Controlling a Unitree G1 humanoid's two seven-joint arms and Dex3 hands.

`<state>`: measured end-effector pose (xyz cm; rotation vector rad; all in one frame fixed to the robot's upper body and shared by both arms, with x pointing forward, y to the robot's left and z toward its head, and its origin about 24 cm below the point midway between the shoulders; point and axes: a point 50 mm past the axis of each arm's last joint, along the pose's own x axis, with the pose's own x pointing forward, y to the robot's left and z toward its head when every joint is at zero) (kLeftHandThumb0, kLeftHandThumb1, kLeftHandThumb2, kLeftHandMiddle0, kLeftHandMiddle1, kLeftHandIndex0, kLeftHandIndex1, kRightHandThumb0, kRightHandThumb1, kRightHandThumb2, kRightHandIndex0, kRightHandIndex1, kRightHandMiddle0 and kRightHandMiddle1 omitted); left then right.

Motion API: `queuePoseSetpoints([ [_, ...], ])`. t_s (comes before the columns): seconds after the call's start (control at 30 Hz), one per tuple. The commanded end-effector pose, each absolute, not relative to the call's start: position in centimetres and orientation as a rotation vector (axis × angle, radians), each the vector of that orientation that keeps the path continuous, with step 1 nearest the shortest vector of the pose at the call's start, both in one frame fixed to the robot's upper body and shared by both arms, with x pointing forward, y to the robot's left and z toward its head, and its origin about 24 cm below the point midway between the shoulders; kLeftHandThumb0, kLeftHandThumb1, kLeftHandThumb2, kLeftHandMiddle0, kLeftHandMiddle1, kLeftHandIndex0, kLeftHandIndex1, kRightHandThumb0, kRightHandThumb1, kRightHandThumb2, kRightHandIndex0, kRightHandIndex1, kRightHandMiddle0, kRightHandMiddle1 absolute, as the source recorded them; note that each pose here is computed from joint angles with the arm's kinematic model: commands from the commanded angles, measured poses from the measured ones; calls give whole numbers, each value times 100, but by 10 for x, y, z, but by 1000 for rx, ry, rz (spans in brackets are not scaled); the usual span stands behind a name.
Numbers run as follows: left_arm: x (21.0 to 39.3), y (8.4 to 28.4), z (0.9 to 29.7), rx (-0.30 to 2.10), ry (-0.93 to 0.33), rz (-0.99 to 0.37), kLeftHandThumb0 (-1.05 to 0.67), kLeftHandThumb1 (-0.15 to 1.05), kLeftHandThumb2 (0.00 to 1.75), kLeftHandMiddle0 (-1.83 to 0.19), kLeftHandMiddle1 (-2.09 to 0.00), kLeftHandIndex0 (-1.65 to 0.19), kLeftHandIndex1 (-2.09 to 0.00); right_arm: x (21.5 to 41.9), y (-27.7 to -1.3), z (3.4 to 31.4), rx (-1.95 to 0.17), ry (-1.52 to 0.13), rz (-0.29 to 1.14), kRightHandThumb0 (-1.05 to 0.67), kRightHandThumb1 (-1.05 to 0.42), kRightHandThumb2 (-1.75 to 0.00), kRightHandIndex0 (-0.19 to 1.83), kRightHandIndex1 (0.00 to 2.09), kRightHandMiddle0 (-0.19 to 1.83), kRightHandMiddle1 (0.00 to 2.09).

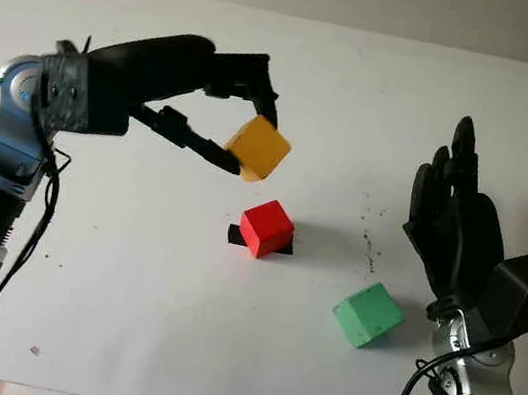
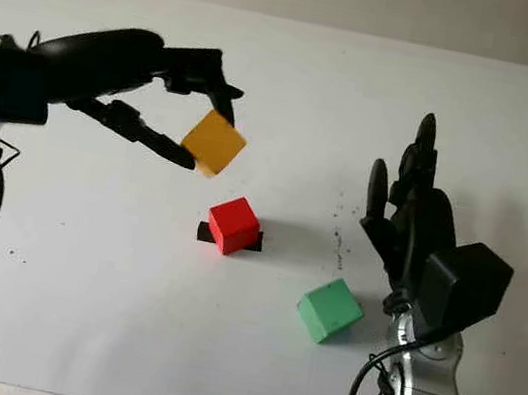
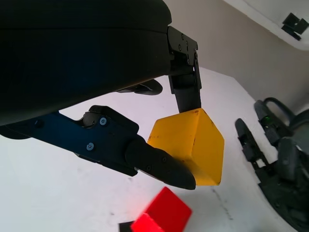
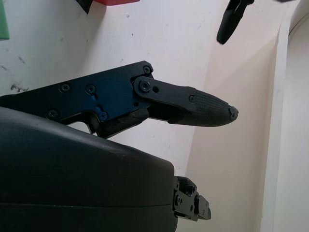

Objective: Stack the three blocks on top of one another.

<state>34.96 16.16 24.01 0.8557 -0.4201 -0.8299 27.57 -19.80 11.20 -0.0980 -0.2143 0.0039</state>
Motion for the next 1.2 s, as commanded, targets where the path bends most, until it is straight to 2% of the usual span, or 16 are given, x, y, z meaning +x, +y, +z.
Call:
queuePoseSetpoints([
  [0.0, 354, 153, 242, 785, -433, -875, -45, 101, 5, -30, -5, -35, -153, 273, -200, 112, -111, -209, -1, -65, -105, -62, -19, 0, -19, 0],
  [0.37, 369, 132, 208, 707, -294, -974, -53, 100, 5, -30, -5, -43, -154, 273, -201, 113, -122, -203, -5, -67, -105, -59, -19, 0, -19, 0],
  [0.57, 371, 128, 193, 684, -144, -1026, -52, 96, 4, -27, -3, -48, -154, 273, -202, 113, -120, -199, -6, -66, -105, -57, -19, 0, -19, 0],
  [0.93, 370, 132, 186, 787, -92, -1049, -48, 94, 5, -31, -5, -54, -146, 274, -202, 114, -128, -195, -10, -65, -105, -56, -19, 0, -19, 0],
  [1.17, 374, 139, 184, 769, -56, -1032, -49, 95, 6, -30, -5, -53, -145, 274, -202, 115, -129, -192, -14, -67, -105, -56, -19, 0, -19, 0],
])
